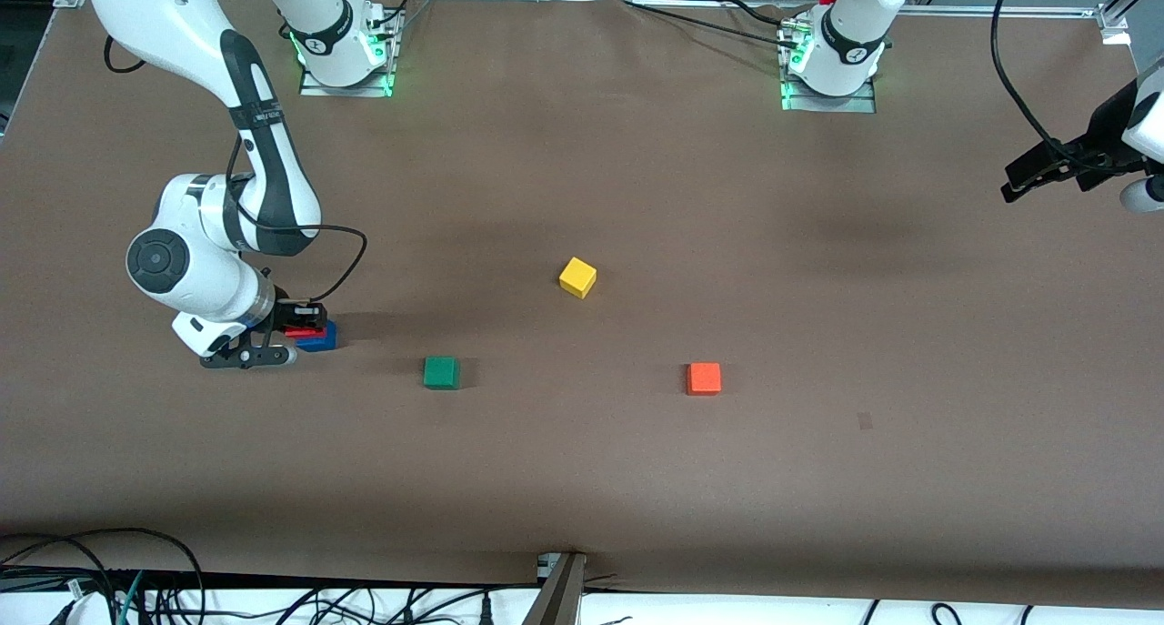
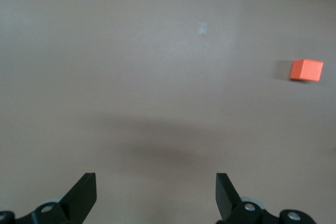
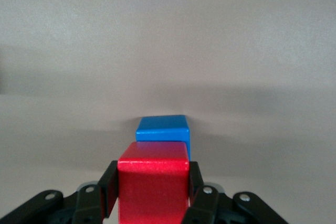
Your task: Pass red block to right arm, stack on blue
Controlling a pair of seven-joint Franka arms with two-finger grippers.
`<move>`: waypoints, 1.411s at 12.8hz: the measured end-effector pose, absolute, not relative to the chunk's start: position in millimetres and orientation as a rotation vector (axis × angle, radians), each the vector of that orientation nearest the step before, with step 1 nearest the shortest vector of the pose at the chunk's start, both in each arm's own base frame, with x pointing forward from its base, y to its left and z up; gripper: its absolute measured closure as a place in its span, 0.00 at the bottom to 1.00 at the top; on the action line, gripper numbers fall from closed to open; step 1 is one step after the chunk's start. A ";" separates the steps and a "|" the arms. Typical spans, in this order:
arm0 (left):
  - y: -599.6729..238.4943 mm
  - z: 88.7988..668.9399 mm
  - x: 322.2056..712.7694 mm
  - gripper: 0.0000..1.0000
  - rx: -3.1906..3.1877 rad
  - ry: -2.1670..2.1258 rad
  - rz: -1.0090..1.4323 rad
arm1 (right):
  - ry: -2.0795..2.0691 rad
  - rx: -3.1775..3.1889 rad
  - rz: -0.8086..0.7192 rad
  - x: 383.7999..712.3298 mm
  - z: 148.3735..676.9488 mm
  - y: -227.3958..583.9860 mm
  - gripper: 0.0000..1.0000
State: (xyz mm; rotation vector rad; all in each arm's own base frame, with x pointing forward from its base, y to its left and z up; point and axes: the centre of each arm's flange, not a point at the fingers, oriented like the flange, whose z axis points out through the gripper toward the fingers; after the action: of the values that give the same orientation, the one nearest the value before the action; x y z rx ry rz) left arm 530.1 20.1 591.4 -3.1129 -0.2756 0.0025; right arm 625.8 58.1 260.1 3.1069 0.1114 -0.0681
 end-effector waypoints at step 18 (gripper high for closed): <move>35.9 531.3 599.8 0.00 -3.093 -0.348 0.111 | 0.104 3.107 -0.036 626.5 260.3 54.7 0.44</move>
State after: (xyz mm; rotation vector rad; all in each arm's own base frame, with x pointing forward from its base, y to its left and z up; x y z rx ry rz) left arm 599.8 35.9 531.3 -3.0929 -0.3480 0.1106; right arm 626.5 54.7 260.3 3.1068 0.1039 -0.0360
